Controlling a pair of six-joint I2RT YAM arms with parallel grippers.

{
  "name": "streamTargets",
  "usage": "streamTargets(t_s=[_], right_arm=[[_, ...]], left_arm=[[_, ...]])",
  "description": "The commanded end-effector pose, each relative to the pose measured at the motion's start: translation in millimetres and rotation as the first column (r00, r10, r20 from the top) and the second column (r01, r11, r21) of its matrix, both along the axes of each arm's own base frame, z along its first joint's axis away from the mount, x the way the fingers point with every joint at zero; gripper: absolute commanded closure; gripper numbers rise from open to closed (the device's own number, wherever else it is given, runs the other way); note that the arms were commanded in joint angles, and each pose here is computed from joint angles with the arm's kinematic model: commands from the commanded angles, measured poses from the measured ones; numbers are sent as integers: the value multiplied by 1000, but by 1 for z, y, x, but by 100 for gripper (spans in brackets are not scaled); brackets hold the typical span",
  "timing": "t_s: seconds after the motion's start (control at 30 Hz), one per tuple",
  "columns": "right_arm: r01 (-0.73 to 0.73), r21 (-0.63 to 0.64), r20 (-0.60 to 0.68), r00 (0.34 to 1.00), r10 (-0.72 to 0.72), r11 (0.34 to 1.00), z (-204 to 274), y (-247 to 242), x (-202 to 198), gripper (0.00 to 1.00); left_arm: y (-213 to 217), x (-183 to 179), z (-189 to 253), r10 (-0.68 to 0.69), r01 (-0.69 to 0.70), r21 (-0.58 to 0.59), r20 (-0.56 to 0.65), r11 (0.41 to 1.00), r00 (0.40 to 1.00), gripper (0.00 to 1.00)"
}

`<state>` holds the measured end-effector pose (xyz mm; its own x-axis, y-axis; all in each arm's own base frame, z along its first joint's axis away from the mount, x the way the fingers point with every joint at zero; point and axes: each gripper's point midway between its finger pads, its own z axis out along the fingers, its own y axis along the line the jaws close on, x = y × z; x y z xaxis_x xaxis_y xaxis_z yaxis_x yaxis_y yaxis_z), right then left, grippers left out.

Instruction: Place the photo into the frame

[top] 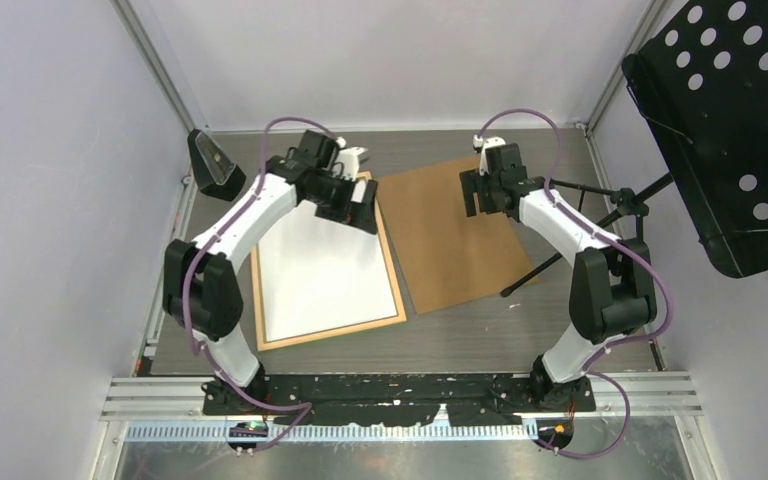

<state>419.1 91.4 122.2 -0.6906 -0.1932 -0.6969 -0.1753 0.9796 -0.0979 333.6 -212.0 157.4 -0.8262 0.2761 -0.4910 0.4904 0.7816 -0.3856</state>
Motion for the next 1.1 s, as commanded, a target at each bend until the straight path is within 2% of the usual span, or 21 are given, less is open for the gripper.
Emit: streamTargets(t_s=[0.0,0.17,0.43,0.7,1.07], right_arm=[[29,10,7,1000,-30,1000,-2,-16,10,19],[52,-1,-14,999,-52,999,-13,-28,12,19],[69,14,-36,997,-68,998,-27,-34,11,20],[68,15,-33,997,-67,998,-30,-35,12,20],[72,14,-47,996,-71,997,-37,-38,13,20]], left_arm=[[-62,-2,11,-67,59,-125,-63,990,996,0],[-112,-6,-4,-93,68,-197,-123,978,988,1],[-150,-9,-44,-58,24,-176,-193,984,979,2],[-152,11,-69,-4,-14,-98,-182,995,983,2],[-135,7,-96,29,-32,-13,-183,999,983,3]])
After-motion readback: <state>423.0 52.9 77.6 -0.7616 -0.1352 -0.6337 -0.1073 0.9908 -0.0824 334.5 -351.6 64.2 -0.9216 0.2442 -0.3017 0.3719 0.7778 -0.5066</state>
